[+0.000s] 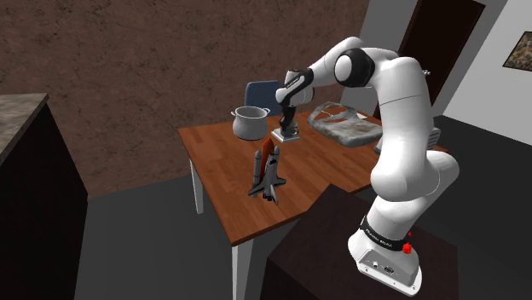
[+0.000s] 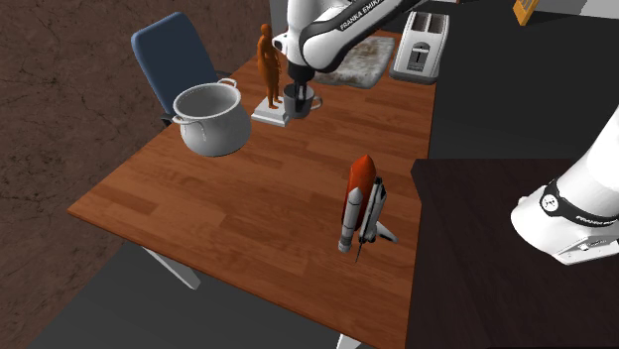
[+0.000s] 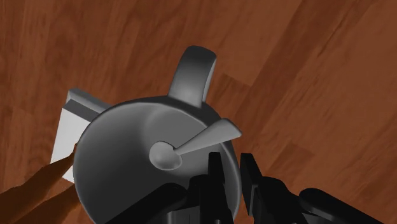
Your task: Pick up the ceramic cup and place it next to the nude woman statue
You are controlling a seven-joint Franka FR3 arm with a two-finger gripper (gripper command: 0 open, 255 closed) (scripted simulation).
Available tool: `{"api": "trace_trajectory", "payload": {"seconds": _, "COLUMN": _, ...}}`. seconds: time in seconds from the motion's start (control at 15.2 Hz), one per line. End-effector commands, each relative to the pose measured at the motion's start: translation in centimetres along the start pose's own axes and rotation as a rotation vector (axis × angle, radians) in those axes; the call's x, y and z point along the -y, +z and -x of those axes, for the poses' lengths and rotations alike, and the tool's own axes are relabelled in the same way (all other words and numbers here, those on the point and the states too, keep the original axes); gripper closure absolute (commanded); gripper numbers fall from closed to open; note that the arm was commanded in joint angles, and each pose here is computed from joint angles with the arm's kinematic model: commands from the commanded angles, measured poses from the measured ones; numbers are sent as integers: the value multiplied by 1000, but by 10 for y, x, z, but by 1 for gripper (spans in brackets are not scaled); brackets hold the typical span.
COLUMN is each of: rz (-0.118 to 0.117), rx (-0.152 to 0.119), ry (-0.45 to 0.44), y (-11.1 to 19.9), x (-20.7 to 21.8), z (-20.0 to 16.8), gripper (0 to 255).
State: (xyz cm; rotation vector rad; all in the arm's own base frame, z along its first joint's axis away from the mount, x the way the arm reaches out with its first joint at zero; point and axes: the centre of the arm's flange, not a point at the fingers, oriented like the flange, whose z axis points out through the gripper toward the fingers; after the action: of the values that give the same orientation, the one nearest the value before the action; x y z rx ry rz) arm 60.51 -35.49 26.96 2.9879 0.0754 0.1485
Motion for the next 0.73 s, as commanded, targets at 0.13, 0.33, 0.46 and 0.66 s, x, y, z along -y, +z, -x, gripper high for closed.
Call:
{"api": "trace_trajectory", "payload": {"seconds": 0.13, "rz": 1, "rx": -1, "ry": 0, "y": 21, "x": 3, "z": 2, "gripper": 255}}
{"api": "trace_trajectory", "payload": {"seconds": 0.33, "rz": 1, "rx": -1, "ry": 0, "y": 36, "x": 5, "z": 3, "gripper": 255}}
{"api": "trace_trajectory", "payload": {"seconds": 0.46, "rz": 1, "rx": -1, "ry": 0, "y": 47, "x": 7, "z": 4, "gripper": 255}}
{"api": "trace_trajectory", "payload": {"seconds": 0.66, "rz": 1, "rx": -1, "ry": 0, "y": 62, "x": 9, "z": 6, "gripper": 255}}
